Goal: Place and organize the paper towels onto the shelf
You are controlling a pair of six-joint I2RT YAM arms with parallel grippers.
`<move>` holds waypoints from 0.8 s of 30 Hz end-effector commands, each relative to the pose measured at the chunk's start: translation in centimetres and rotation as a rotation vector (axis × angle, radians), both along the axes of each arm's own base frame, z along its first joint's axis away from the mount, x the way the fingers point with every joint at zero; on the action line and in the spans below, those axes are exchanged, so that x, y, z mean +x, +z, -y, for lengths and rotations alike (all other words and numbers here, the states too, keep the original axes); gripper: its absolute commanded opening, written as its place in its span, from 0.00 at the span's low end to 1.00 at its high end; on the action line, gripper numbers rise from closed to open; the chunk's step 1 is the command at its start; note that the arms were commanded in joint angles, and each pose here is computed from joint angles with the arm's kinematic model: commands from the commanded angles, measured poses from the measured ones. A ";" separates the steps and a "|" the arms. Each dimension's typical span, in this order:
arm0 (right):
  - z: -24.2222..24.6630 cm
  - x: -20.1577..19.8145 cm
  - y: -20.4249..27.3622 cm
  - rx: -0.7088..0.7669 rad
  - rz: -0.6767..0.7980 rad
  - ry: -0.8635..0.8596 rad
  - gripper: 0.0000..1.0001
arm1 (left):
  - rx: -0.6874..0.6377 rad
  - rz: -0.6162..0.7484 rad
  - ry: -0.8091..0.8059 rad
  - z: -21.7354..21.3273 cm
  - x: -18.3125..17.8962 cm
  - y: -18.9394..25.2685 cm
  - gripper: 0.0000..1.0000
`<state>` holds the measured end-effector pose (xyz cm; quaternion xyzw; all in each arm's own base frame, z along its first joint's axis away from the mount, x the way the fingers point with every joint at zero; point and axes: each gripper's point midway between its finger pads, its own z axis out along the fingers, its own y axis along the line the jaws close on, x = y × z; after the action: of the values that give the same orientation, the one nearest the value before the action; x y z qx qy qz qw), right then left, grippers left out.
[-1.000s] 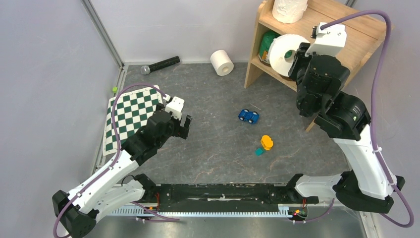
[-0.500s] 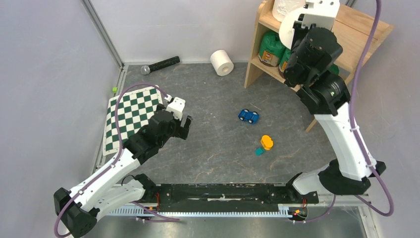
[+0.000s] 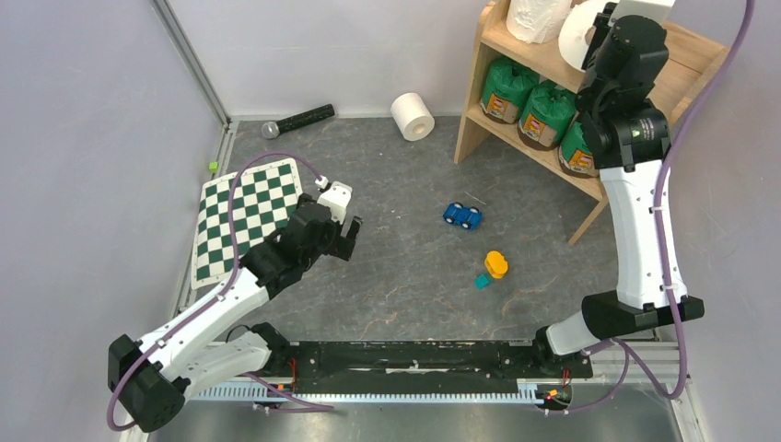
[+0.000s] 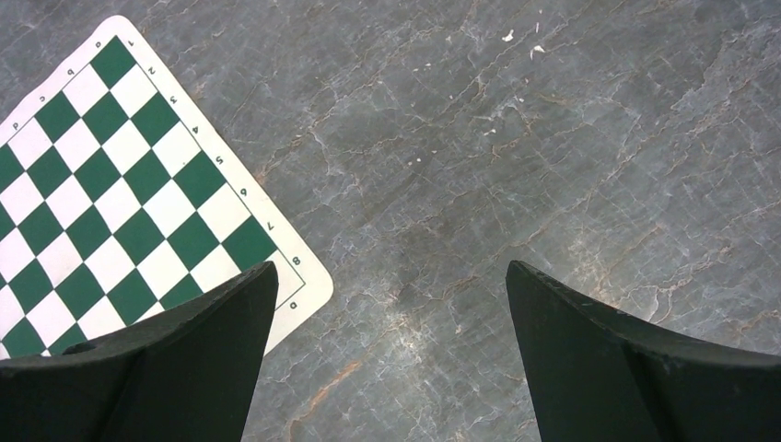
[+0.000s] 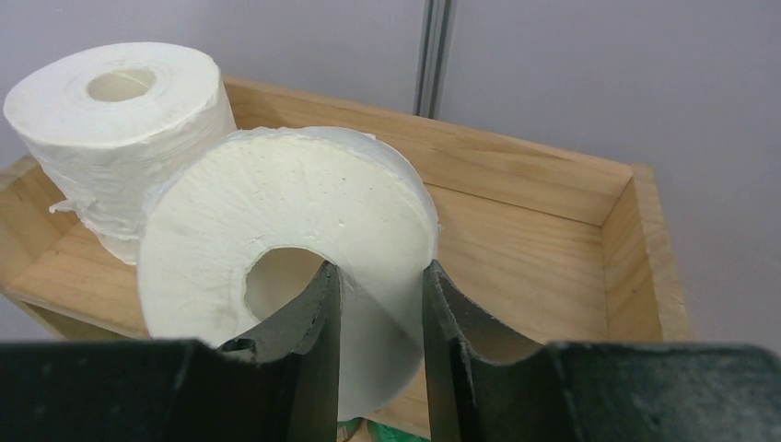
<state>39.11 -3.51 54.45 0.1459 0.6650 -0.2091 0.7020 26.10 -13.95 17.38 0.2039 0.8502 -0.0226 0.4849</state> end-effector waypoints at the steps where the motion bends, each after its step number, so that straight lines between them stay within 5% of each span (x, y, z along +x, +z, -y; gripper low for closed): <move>1: -1.9 1.0 2.7 0.098 0.137 0.183 0.11 | -0.007 0.030 0.012 0.2 0.8 1.2 1.00; 24: 0.1 -1.4 3.0 0.157 0.177 0.152 0.28 | 0.008 0.009 0.010 0.5 0.8 0.6 1.00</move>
<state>39.77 -2.92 53.93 0.1377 0.6708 -0.1066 0.7209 26.24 -14.13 16.23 0.2108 0.8581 -0.0147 0.4680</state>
